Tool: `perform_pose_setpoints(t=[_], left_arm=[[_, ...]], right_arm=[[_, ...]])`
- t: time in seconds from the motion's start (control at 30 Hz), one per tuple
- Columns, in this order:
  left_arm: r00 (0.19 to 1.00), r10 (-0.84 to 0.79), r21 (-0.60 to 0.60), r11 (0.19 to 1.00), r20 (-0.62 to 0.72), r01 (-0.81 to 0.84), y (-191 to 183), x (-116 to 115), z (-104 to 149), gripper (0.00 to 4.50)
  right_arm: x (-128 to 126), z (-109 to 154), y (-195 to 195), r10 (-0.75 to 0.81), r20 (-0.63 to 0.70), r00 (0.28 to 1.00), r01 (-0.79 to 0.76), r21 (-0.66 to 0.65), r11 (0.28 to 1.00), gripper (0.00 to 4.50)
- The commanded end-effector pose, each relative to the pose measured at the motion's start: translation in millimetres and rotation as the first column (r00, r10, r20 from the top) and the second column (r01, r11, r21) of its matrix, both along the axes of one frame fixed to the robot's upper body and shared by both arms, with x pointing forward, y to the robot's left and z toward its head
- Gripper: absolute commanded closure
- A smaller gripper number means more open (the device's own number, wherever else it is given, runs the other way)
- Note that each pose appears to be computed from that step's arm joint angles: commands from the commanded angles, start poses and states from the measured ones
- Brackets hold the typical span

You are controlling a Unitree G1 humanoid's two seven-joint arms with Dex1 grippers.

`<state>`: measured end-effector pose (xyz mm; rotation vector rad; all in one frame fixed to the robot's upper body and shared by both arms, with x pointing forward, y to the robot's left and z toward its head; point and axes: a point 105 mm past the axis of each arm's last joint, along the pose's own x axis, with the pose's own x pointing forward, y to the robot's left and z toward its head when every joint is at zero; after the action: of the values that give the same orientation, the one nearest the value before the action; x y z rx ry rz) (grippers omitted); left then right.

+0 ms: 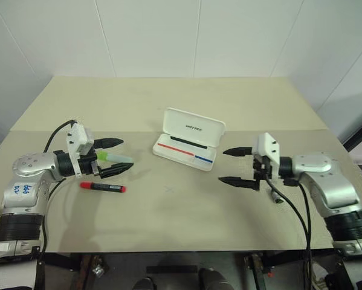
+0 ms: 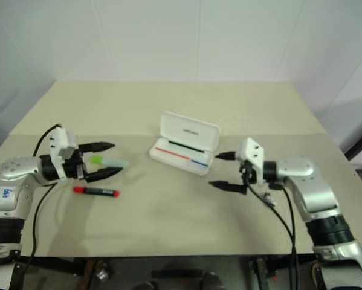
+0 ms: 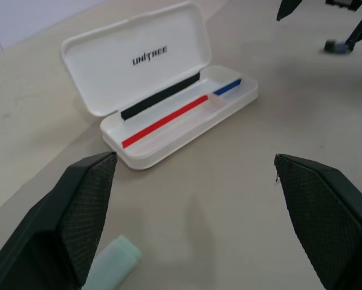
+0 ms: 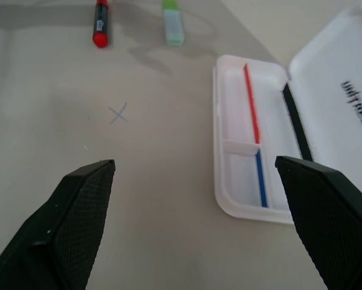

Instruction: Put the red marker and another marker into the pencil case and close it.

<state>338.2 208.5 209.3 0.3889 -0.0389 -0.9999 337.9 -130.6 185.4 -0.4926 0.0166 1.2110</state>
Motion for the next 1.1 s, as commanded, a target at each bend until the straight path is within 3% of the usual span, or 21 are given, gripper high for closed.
perform_pose_setpoints(t=[0.03, 0.3, 0.43, 0.77, 1.1], left_arm=[[0.999, -0.016, 0.037, 0.999, 0.052, 0.014, -9.7, 0.2, 13.2, 0.02], [0.998, -0.032, 0.040, 0.999, 0.052, 0.030, -19.9, -2.0, 11.9, 0.02], [0.998, -0.030, 0.037, 0.999, 0.051, 0.028, -19.8, -3.6, 11.4, 0.00], [0.998, -0.036, 0.020, 0.999, 0.055, 0.035, -26.8, -3.2, 10.6, 0.00], [0.998, -0.021, 0.003, 1.000, 0.060, 0.021, -26.1, -3.7, 8.5, 0.00]], right_arm=[[6.9, 4.7, 12.8, 0.024, 0.037, 0.999, -0.022, -0.035, 0.999, 0.00], [31.3, -8.2, 22.2, 0.004, 0.030, 1.000, -0.002, -0.077, 0.997, 0.00], [41.6, -17.7, 23.7, -0.001, 0.051, 0.999, 0.008, -0.126, 0.992, 0.94], [60.7, -19.5, 38.9, 0.000, 0.044, 0.999, 0.010, -0.229, 0.973, 0.94], [58.4, -11.4, 49.0, 0.041, 0.048, 0.998, -0.029, -0.243, 0.970, 0.94]])
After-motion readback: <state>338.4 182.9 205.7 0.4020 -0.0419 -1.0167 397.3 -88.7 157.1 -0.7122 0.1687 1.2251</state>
